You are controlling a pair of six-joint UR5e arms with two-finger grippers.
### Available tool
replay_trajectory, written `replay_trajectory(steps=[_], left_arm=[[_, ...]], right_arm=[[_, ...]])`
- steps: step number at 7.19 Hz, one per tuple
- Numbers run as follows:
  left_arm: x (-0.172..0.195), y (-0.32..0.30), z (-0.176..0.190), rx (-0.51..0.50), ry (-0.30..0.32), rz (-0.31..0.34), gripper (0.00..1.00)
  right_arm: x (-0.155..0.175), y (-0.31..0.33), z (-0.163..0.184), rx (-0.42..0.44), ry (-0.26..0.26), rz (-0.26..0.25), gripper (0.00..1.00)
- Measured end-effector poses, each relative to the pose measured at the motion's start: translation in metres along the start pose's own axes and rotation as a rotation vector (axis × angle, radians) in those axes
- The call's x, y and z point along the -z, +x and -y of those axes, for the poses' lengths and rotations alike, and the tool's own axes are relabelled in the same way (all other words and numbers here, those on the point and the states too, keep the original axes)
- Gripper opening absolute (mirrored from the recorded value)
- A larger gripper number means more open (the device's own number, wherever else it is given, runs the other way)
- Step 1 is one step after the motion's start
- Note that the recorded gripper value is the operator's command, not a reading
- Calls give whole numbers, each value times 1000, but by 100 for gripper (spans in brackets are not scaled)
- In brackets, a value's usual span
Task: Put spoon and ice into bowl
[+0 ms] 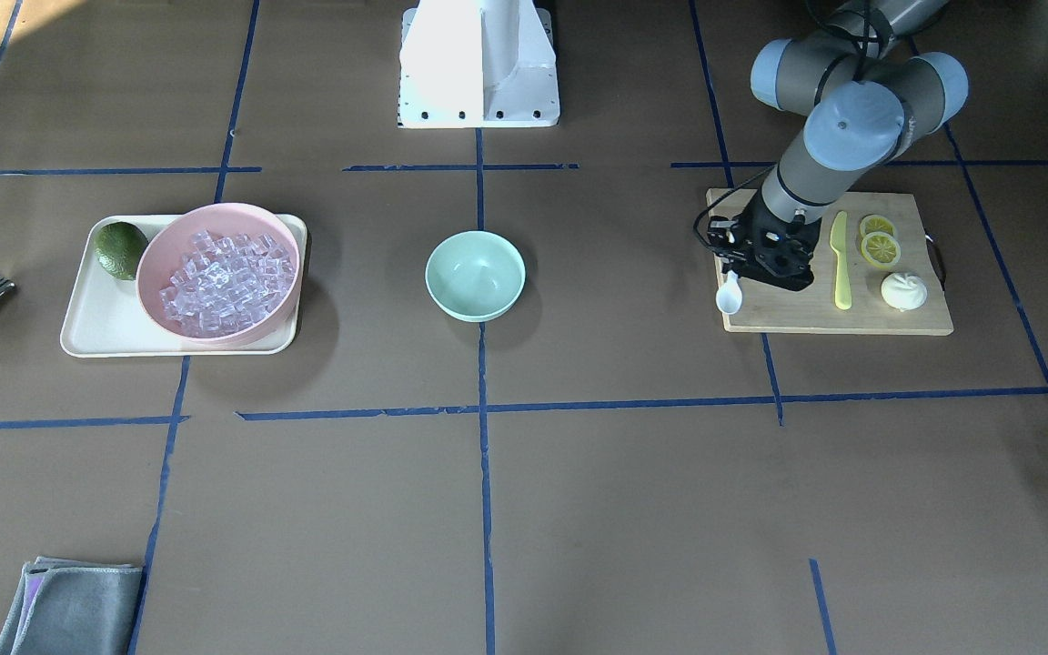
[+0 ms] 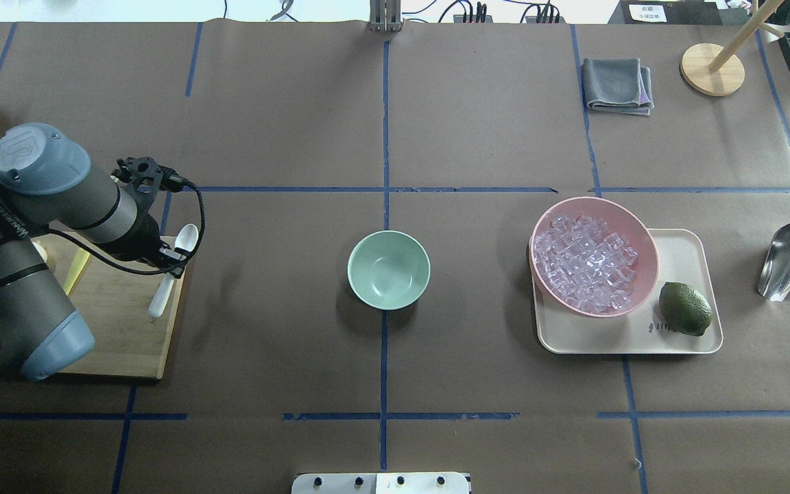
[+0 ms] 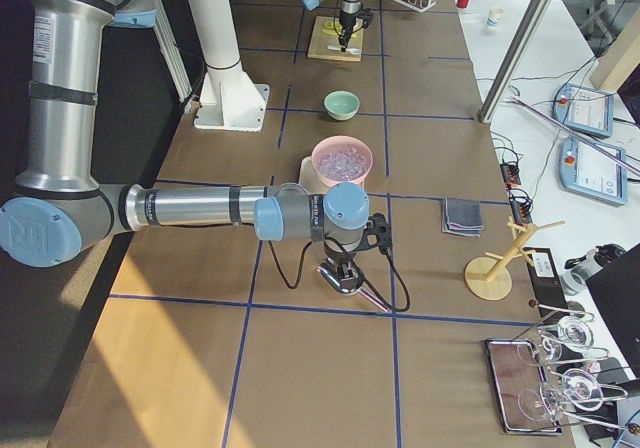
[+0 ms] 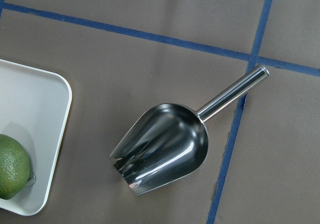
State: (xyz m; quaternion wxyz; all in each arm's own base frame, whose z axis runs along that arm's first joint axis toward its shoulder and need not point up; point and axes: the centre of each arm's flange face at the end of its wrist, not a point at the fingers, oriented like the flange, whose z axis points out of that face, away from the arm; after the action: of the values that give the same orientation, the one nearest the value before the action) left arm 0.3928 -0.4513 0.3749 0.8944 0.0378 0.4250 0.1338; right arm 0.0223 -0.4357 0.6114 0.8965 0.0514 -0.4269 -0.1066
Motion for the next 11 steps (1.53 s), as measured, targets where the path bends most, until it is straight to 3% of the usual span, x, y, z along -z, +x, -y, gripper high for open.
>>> replay_trajectory(steps=[2,4,6,8,9,10,11], left_arm=[[24,83,25,156,18,-90,0],[22,168,24,303,-11,-122,0],[11,246,36,354,-2,-120,0],[4,283,46,359,13,-113,9],[-2,291,43,346,21,-106,43],[-5,297,40,332,26,-103,95],[-6,299,38,309,29,-104,100]], right_arm=[[0,0,0,1,2,4,100],[0,-1,0,1,3,8,100],[1,-1,0,1,3,11,100],[1,-2,0,3,4,12,100],[0,-2,0,3,3,12,100],[0,-2,0,5,3,12,100],[-1,-4,1,10,2,13,100]])
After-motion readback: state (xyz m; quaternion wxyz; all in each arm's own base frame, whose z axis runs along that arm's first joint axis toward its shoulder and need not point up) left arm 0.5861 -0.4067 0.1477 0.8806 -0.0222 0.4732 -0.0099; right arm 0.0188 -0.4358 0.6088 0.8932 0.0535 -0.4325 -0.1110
